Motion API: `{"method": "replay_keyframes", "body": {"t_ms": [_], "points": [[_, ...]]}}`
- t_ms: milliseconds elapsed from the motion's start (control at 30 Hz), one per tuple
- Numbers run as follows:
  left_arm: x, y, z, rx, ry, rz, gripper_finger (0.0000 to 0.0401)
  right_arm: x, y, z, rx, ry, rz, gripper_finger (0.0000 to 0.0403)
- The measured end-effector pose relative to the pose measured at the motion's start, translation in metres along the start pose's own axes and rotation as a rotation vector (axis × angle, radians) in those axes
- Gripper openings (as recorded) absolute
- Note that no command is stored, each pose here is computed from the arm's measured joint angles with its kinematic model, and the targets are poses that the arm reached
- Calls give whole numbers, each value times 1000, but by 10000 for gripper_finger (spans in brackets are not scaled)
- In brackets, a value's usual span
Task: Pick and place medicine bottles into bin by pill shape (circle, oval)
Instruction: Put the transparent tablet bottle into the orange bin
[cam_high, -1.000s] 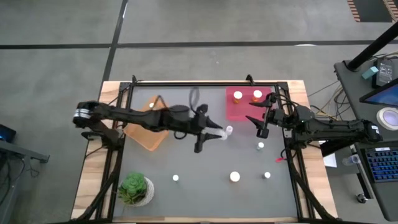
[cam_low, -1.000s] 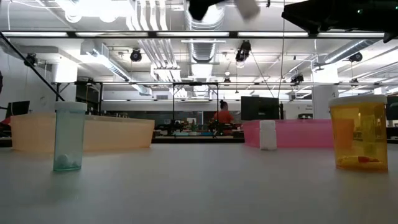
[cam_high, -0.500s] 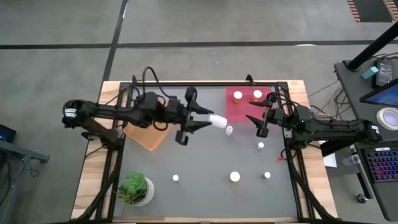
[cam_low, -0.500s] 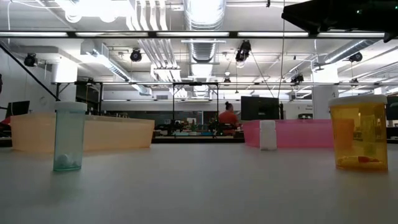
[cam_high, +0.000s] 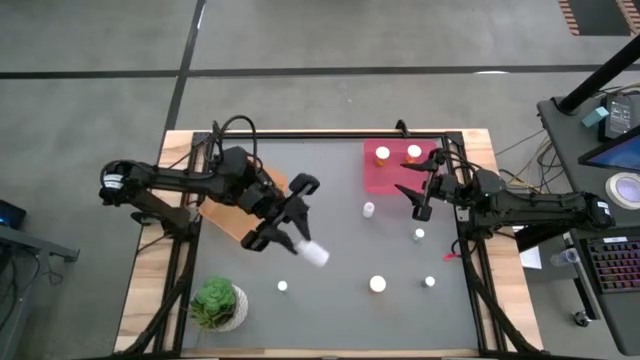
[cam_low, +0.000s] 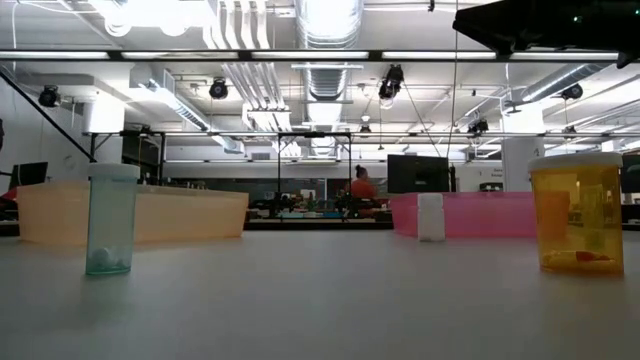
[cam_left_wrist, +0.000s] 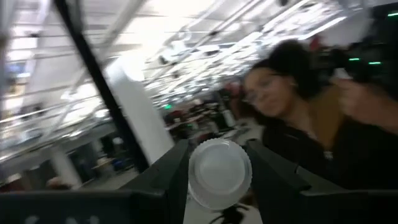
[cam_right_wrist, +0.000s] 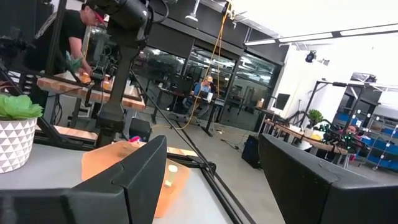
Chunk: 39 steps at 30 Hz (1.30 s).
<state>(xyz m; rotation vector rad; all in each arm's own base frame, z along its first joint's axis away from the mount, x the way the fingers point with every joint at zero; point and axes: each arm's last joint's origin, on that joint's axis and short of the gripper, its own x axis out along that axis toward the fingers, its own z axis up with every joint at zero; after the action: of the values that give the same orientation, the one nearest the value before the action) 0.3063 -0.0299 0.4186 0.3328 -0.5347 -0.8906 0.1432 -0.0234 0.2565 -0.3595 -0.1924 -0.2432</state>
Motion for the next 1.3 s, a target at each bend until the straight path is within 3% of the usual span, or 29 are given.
{"method": "replay_keyframes", "body": {"t_ms": [233, 333, 467, 733, 833, 1133, 1300], "points": [[-1, -1, -1, -6, 2, -29, 125, 0, 0, 0, -1, 0, 0, 247], [-1, 2, -4, -63, 39, 62, 125, 0, 0, 0, -1, 0, 0, 247], [-8, 12, -21, -218, 220, 445, 125, 0, 0, 0, -1, 0, 0, 247], [-41, 15, -41, -422, 837, 1329, 125, 0, 0, 0, -2, 0, 0, 247], [-55, 9, -41, -484, 966, 1524, 125, 0, 0, 0, -2, 0, 0, 247], [-68, 3, -44, -592, 1042, 1615, 125, 0, 0, 0, -2, 0, 0, 247], [-85, -6, -53, -670, 1161, 1705, 125, 0, 0, 0, -1, 0, 0, 247]]}}
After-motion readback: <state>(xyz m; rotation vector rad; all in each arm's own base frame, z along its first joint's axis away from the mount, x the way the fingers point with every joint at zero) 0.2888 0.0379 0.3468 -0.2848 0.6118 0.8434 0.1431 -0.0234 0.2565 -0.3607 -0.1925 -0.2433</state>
